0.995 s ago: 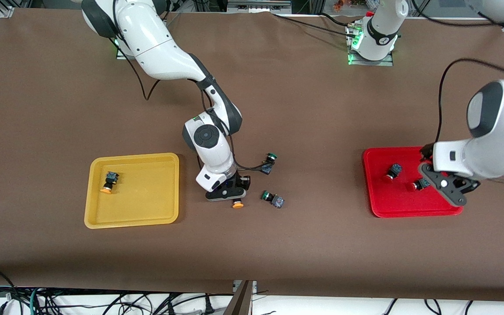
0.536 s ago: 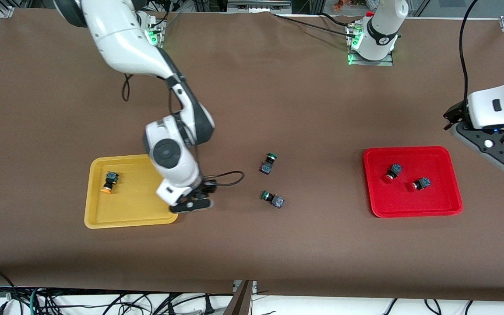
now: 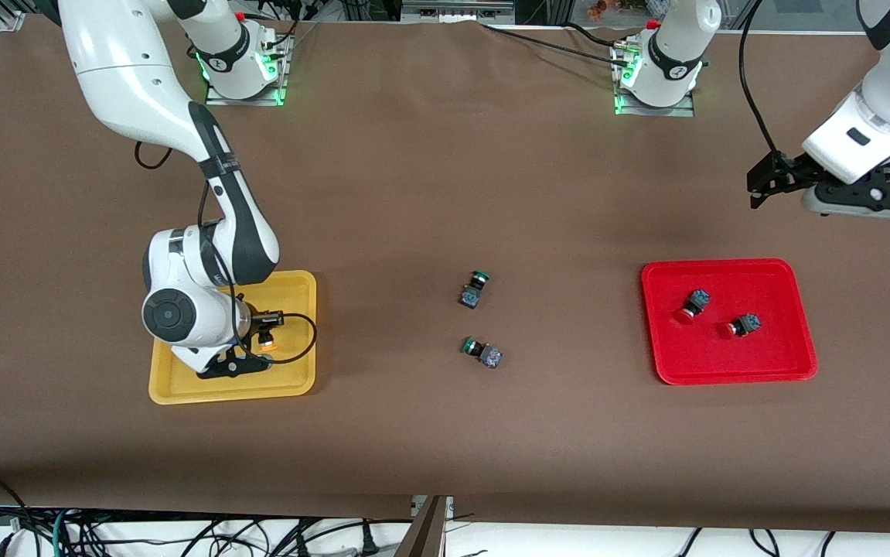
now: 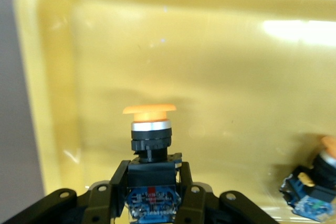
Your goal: Place red and yellow buttons in trays
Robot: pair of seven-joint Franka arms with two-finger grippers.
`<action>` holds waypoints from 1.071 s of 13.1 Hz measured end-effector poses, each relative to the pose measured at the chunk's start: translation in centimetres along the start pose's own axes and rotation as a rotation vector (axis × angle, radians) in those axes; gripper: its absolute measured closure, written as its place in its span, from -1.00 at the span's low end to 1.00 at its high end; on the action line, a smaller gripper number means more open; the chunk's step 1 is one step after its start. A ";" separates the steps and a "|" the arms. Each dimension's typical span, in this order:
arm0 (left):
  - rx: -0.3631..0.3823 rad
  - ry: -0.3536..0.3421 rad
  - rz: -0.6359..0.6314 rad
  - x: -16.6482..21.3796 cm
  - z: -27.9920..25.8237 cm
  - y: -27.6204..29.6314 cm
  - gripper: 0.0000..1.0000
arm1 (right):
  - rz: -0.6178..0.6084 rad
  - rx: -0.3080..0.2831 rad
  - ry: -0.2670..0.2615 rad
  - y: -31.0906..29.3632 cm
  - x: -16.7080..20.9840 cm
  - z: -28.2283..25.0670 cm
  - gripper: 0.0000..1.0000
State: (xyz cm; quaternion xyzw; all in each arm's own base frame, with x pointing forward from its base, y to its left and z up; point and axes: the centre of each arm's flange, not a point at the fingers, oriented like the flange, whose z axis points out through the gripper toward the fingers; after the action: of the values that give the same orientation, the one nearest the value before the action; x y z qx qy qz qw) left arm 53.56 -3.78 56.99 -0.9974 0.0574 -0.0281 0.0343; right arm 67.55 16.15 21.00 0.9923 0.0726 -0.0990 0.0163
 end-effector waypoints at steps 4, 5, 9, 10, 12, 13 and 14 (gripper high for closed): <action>-0.142 0.062 -0.099 1.4 0.1 -2.1 -1.00 | 0.015 0.004 -0.011 1.2 -0.7 0.1 -0.38; -0.141 0.063 -0.096 2.4 -0.4 -2.4 -1.00 | 0.014 0.007 -0.012 1.5 -1.0 -1.6 -0.61; -0.097 0.064 -0.046 6.4 -1.5 -1.6 -1.00 | -0.026 0.012 -0.055 3.3 -3.7 -12.5 -1.00; -0.098 0.056 -0.045 6.8 -1.2 -1.6 -1.00 | -0.030 0.013 -0.078 4.2 -4.8 -15.2 -1.00; -0.099 0.035 -0.046 6.7 -0.9 -1.7 -1.00 | -0.025 0.015 -0.108 6.3 -6.9 -20.2 -1.00; -0.099 0.027 -0.047 6.6 -1.0 -1.8 -1.00 | -0.015 0.017 -0.116 7.0 -8.1 -22.5 -1.00; -0.100 0.020 -0.047 6.6 -1.0 -1.8 -1.00 | -0.009 0.022 -0.116 7.5 -9.3 -24.8 -1.00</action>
State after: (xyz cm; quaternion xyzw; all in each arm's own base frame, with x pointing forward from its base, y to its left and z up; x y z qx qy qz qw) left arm 60.20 -2.85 58.49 -0.9986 0.0358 -0.0361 -0.0167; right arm 64.46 8.61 47.26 0.9846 0.0751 -0.1573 0.0093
